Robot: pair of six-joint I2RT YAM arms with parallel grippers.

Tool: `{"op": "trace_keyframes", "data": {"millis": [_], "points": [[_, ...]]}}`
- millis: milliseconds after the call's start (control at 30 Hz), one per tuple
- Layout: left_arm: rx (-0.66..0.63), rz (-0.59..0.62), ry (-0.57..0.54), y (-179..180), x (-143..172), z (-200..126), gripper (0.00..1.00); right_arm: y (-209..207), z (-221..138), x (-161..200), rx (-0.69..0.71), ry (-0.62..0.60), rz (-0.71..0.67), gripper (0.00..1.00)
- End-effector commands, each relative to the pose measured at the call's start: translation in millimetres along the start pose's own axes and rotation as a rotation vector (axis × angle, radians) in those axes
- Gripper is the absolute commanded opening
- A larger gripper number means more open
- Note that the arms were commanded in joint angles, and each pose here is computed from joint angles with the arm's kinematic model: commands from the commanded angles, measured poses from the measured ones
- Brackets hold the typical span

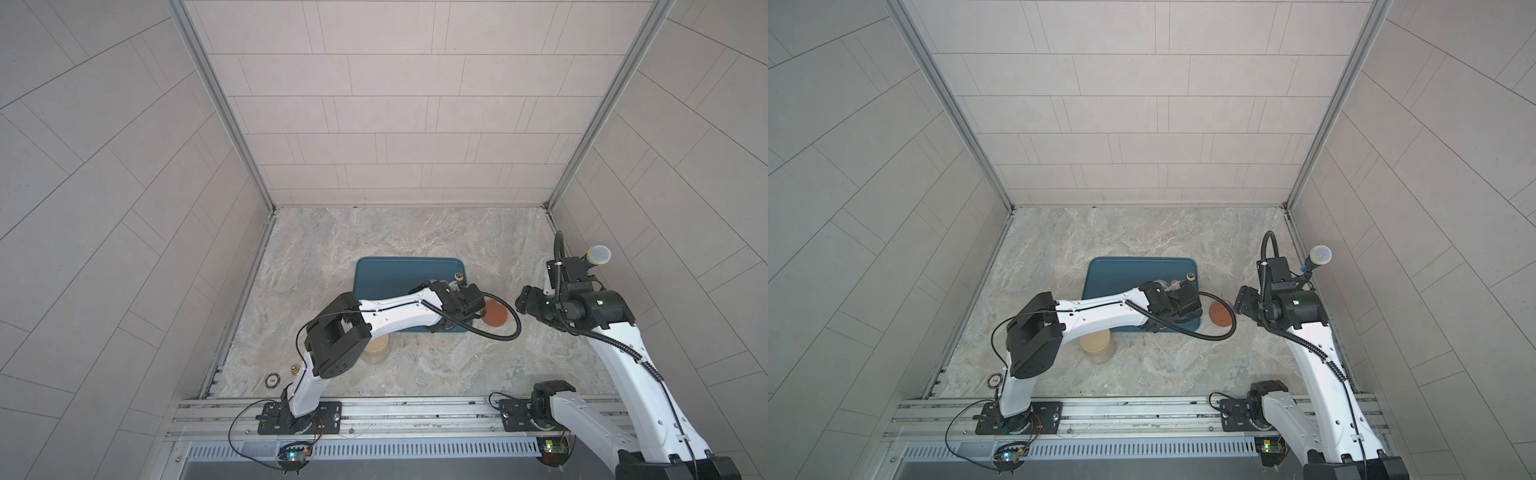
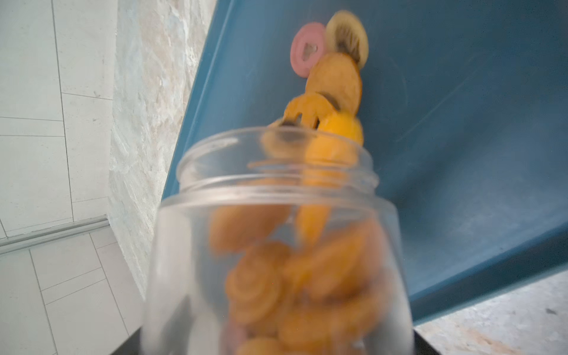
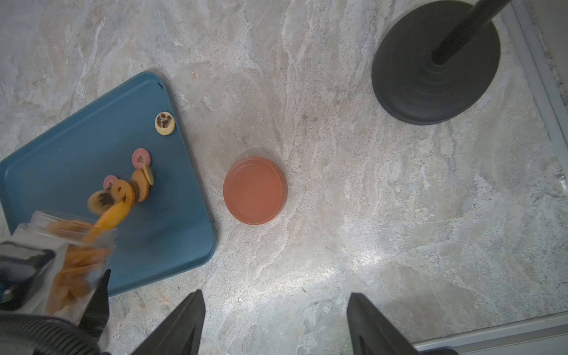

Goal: Pour the cookies out of the jar
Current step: Pour the cookies in the jar onto the tray.

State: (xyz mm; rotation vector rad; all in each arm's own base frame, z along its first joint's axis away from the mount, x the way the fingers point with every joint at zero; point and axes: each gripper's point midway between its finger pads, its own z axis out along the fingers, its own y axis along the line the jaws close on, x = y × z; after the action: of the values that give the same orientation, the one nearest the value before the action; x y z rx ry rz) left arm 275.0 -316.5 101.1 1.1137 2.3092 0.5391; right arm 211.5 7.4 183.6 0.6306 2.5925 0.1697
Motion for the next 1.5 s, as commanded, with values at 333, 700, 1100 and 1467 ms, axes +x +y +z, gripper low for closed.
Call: {"op": "trace_keyframes", "data": {"millis": [333, 700, 1100, 1467], "points": [[0.394, -0.441, -0.384, 31.0, -13.1, -62.6, 0.0, -10.6, -9.3, 2.6, 0.02, 0.004, -0.004, 0.77], [0.48, -0.338, -0.251, 4.4, -17.8, -44.4, 0.0, -9.1, -6.0, 4.3, 0.007, 0.01, 0.006, 0.77], [0.466, -0.168, 0.318, -29.8, 2.0, -3.6, 0.0, -8.7, -8.4, 4.7, -0.001, 0.005, 0.008, 0.77], [0.161, 0.138, 0.355, -4.5, 6.8, -11.3, 0.0, -7.8, -7.3, 4.4, -0.007, 0.006, 0.012, 0.78]]}}
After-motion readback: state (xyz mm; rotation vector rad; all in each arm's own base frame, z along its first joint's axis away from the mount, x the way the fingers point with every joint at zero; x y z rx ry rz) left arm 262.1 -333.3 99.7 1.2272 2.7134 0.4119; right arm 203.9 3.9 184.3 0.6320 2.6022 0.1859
